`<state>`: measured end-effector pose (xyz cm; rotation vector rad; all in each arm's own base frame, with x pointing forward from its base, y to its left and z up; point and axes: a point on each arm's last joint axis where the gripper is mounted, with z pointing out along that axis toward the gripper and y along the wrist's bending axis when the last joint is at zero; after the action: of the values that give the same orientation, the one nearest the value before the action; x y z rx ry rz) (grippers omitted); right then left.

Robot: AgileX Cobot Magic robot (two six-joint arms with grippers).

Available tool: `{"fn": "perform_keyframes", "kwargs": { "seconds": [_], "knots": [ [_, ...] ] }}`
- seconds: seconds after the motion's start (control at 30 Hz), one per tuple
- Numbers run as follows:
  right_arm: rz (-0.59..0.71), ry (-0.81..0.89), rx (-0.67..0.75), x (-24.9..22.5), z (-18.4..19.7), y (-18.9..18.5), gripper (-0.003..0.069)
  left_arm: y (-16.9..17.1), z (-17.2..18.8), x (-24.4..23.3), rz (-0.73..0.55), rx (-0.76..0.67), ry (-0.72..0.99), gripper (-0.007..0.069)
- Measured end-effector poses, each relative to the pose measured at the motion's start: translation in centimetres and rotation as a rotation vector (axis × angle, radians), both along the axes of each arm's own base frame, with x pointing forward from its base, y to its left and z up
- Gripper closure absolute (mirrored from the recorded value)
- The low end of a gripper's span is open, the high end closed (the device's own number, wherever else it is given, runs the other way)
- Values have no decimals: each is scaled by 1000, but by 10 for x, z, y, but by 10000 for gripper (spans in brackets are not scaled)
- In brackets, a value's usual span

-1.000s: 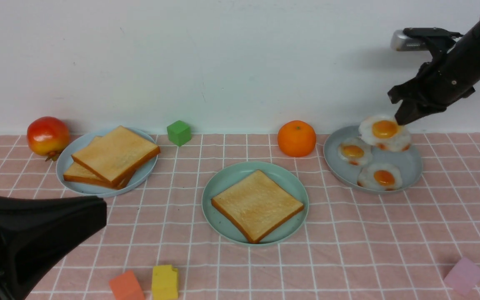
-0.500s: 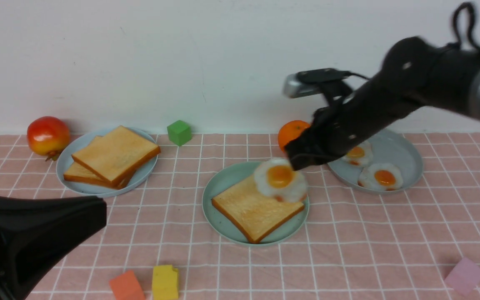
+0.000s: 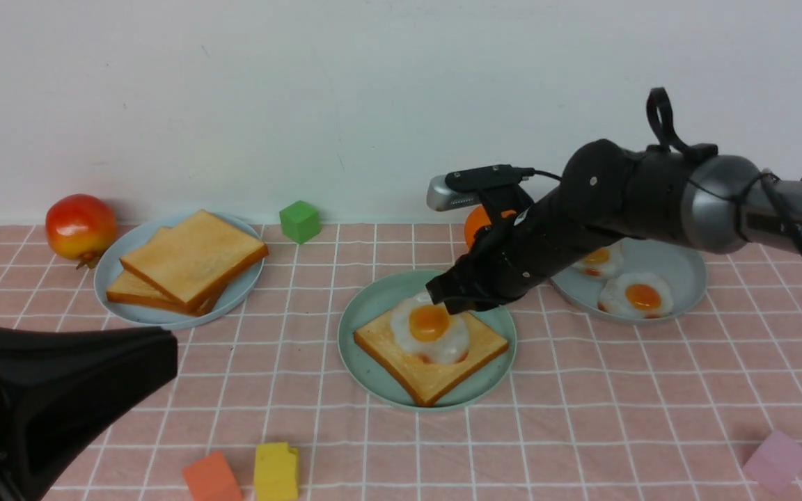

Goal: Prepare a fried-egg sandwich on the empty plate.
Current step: Use the right arm to place the fried egg on the slice of bread in the middle, then use the left arm to grab a slice of bread

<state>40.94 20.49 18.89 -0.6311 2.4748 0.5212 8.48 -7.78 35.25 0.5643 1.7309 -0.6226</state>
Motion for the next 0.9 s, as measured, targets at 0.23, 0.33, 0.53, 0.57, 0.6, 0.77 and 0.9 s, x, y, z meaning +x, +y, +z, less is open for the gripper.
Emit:
{"fn": "perform_keyframes", "kwargs": {
  "seconds": [0.23, 0.33, 0.53, 0.57, 0.6, 0.77, 0.9],
  "knots": [
    [9, 12, -5, -1, -1, 0, 443, 0, 0, 0, 0, 0, 0, 609],
    [38, 33, -11, -8, 10, -2, 337, 0, -1, 0, -1, 7, 8, 606],
    [74, 49, -39, -47, 88, -25, 327, -3, -11, 2, 2, 54, 112, 603],
    [66, 43, -71, -67, 111, -36, 388, -8, -16, 8, 17, 72, 191, 603],
    [51, 37, -89, -83, 126, -45, 431, -12, -18, 14, 27, 92, 234, 601],
    [-37, 3, -99, -146, 157, -78, 615, -34, -23, 50, 90, 276, 363, 628],
    [-109, -36, -58, -199, 166, -101, 664, -43, -21, 96, 195, 364, 453, 638]
  ]
}}
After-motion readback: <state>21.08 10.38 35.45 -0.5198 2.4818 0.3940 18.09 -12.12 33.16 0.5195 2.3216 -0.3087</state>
